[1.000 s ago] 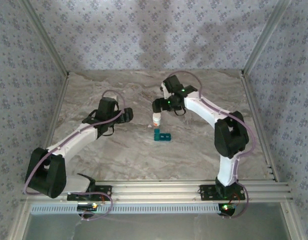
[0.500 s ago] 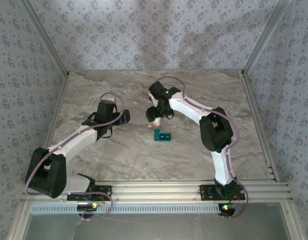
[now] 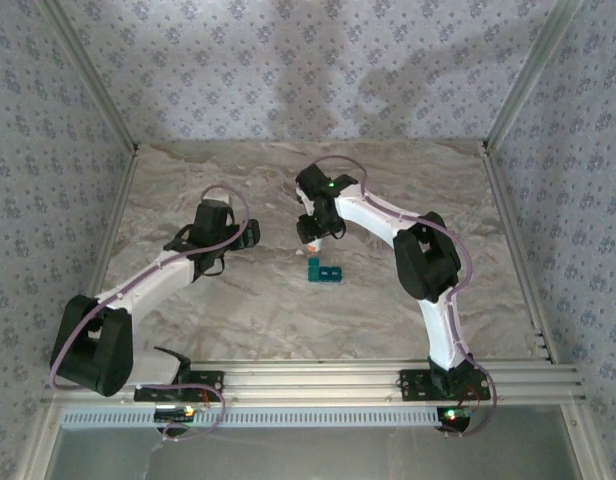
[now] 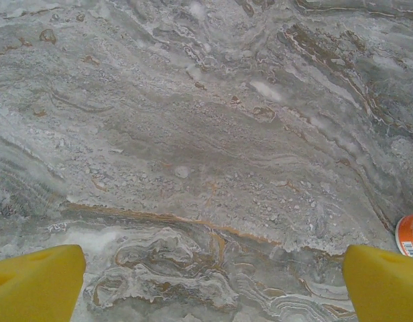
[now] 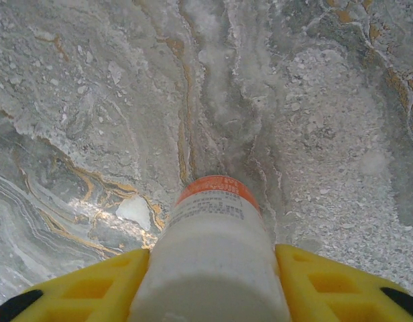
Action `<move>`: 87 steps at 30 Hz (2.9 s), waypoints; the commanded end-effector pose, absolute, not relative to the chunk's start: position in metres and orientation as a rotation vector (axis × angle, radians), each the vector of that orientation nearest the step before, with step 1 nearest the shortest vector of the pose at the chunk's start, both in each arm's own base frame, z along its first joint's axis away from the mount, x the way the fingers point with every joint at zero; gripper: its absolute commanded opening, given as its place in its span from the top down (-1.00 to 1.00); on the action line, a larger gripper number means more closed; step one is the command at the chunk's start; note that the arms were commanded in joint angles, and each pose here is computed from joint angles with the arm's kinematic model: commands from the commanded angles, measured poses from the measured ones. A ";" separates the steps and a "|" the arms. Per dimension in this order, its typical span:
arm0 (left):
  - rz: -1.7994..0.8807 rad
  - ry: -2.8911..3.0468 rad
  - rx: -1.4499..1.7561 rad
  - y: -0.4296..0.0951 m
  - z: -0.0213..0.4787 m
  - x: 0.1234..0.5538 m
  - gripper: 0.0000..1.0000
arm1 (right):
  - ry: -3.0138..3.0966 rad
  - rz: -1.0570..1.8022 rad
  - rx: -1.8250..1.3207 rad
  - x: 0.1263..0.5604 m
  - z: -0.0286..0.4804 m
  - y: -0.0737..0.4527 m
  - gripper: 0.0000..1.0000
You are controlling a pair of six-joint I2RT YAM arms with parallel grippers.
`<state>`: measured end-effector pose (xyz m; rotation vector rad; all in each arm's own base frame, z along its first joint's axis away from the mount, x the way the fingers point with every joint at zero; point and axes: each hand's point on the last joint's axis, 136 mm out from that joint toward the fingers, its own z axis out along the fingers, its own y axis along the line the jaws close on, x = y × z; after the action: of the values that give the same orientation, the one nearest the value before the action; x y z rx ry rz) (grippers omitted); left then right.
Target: Sort the pills into containers
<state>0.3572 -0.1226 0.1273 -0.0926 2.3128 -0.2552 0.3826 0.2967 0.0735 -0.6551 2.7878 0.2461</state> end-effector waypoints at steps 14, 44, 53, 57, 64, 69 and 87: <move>-0.284 2.175 -0.111 -0.126 0.161 0.384 -0.96 | 2.713 0.401 -0.498 0.398 0.127 0.283 0.15; -0.515 1.906 0.604 -0.213 0.183 0.387 -0.96 | 2.585 0.786 -0.489 0.425 0.231 0.269 0.16; -0.635 1.781 0.821 -0.251 0.182 0.367 -0.95 | 2.582 0.881 -0.549 0.407 0.236 0.279 0.18; -0.665 1.738 0.858 -0.263 0.187 0.368 -0.95 | 2.592 0.914 -0.588 0.395 0.242 0.281 0.17; -0.734 1.665 0.888 -0.286 0.196 0.367 -0.95 | 2.608 0.936 -0.640 0.379 0.250 0.283 0.16; -0.744 1.631 0.892 -0.293 0.198 0.368 -0.94 | 2.609 0.961 -0.674 0.370 0.250 0.293 0.16; -0.806 1.657 0.884 -0.298 0.195 0.361 -0.49 | 2.601 1.127 -0.702 0.351 0.248 0.317 0.16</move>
<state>0.3614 -0.2915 0.1835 0.8708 1.6950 -0.7768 0.3603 0.3147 0.2269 -0.6977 2.6477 1.0434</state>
